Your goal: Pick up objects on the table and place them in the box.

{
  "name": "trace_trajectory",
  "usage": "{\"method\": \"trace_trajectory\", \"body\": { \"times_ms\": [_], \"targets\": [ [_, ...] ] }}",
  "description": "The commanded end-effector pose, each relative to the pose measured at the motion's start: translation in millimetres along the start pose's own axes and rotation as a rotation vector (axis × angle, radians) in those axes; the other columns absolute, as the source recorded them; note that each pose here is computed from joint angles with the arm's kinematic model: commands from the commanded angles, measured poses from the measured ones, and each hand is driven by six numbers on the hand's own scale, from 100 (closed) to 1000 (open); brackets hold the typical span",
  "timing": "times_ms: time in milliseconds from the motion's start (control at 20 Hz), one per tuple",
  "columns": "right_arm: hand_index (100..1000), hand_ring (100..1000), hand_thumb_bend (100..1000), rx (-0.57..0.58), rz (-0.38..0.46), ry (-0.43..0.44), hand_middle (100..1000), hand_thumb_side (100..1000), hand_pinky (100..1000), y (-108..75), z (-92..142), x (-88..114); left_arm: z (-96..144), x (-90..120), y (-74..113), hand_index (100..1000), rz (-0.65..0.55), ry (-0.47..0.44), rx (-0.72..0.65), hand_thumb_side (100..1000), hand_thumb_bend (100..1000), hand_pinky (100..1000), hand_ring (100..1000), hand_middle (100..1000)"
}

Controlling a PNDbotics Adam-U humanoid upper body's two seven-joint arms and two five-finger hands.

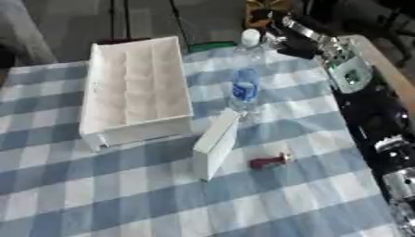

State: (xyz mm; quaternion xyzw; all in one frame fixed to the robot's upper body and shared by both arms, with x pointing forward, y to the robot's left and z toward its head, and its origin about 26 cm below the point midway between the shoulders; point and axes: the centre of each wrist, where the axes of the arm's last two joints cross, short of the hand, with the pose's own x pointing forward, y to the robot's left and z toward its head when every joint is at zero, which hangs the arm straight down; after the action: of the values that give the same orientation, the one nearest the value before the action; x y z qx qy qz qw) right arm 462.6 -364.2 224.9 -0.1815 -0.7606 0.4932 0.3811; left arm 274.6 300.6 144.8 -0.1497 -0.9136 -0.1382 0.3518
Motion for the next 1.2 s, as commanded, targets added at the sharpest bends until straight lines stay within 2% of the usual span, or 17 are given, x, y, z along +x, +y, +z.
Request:
{"method": "trace_trajectory", "body": {
  "times_ms": [50,600,1200],
  "targets": [
    [995,752,100,-0.032,0.042,0.009,883,818,859,-21.0,2.9,4.4,-4.3,4.9,0.2,878,-0.009,-0.019,-0.016,662,711,532,713,779],
    [993,746,100,-0.074,0.044,0.044,880,781,852,-27.8,9.3,0.9,-3.4,4.6,-0.1,878,-0.009,-0.019,-0.018,661,711,532,714,779],
    [989,736,100,-0.108,0.012,0.017,870,770,843,-35.9,9.9,8.4,-2.7,4.6,0.0,878,-0.007,-0.021,-0.018,659,712,532,715,779]
  ]
}}
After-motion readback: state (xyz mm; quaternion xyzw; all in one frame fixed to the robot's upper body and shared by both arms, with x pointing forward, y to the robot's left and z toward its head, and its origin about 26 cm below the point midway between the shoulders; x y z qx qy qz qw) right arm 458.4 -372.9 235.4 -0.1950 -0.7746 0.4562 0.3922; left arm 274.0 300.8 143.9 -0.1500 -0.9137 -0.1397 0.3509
